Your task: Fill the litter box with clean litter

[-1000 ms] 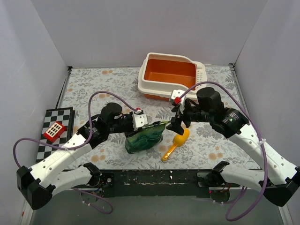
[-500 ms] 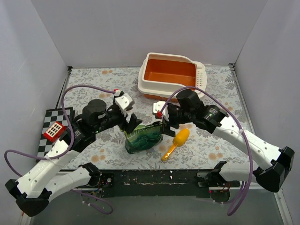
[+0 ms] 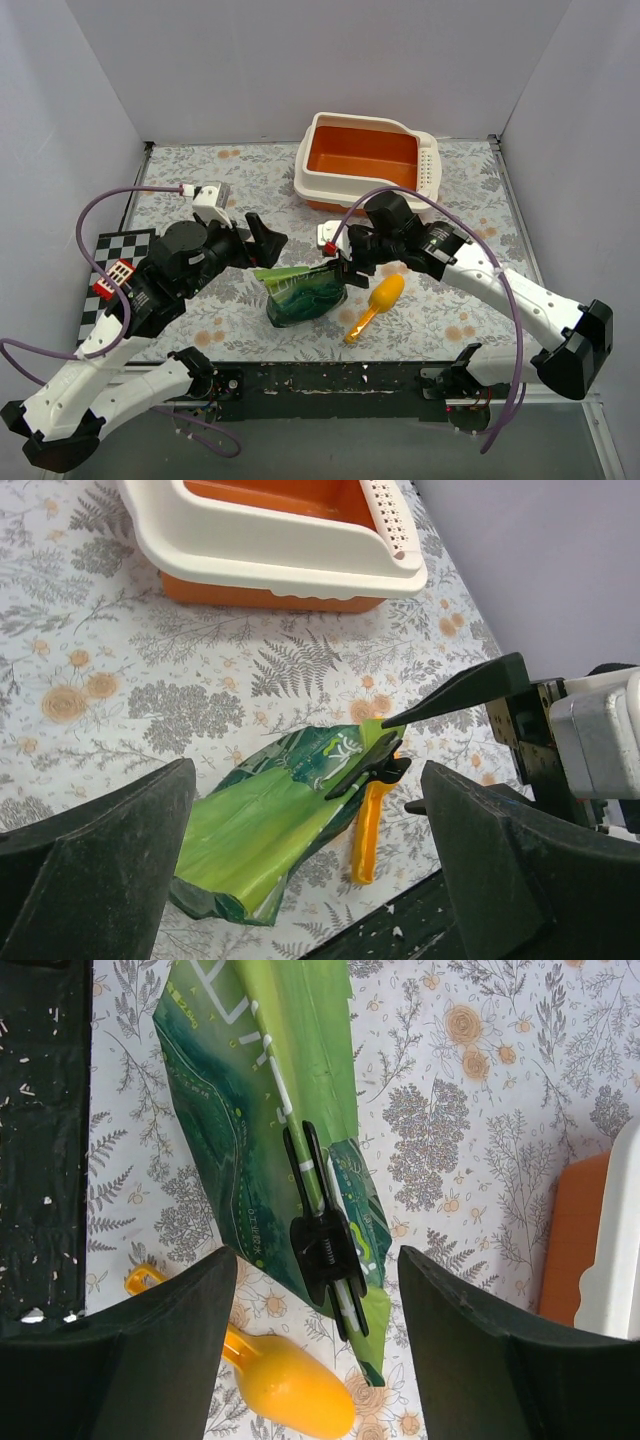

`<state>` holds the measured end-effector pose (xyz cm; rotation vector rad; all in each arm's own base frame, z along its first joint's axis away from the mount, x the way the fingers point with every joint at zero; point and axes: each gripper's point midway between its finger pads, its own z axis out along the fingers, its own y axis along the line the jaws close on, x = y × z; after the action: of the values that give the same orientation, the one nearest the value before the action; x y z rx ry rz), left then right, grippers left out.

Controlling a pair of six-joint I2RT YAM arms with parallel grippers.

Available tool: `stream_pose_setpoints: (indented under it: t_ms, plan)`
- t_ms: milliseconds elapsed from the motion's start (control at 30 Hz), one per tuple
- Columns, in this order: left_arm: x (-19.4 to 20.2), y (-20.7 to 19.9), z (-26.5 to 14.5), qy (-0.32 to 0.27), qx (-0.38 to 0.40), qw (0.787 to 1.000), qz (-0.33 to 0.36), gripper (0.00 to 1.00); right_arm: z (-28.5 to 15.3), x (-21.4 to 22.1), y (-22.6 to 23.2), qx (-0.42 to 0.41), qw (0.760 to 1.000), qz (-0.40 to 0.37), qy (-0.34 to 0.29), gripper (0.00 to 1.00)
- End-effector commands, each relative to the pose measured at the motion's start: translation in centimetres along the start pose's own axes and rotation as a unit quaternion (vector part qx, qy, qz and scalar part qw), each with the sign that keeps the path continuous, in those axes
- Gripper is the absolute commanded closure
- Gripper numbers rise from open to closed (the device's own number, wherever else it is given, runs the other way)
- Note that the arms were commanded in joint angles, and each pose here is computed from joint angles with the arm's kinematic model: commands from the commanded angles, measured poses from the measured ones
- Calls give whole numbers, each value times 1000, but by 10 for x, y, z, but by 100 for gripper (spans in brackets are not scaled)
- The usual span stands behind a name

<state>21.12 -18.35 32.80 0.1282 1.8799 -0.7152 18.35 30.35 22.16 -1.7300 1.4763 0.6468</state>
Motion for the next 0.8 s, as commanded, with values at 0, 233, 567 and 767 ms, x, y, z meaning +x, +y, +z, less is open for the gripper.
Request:
stream_pose_setpoints:
  t_ms: [0, 233, 567, 767]
  plan:
    - [9, 16, 0, 8, -53, 997, -62, 2, 4, -19, -8, 4, 999, -20, -25, 32]
    - [16, 25, 1, 10, -70, 996, -63, 2, 10, -15, -11, 5, 1000, -15, -14, 72]
    - [18, 42, -3, 4, -119, 990, -70, 2, -37, -25, -33, 129, 991, -3, -27, 99]
    - [34, 51, -5, 61, -178, 976, -112, 2, -98, -16, -65, 293, 955, 55, 5, 99]
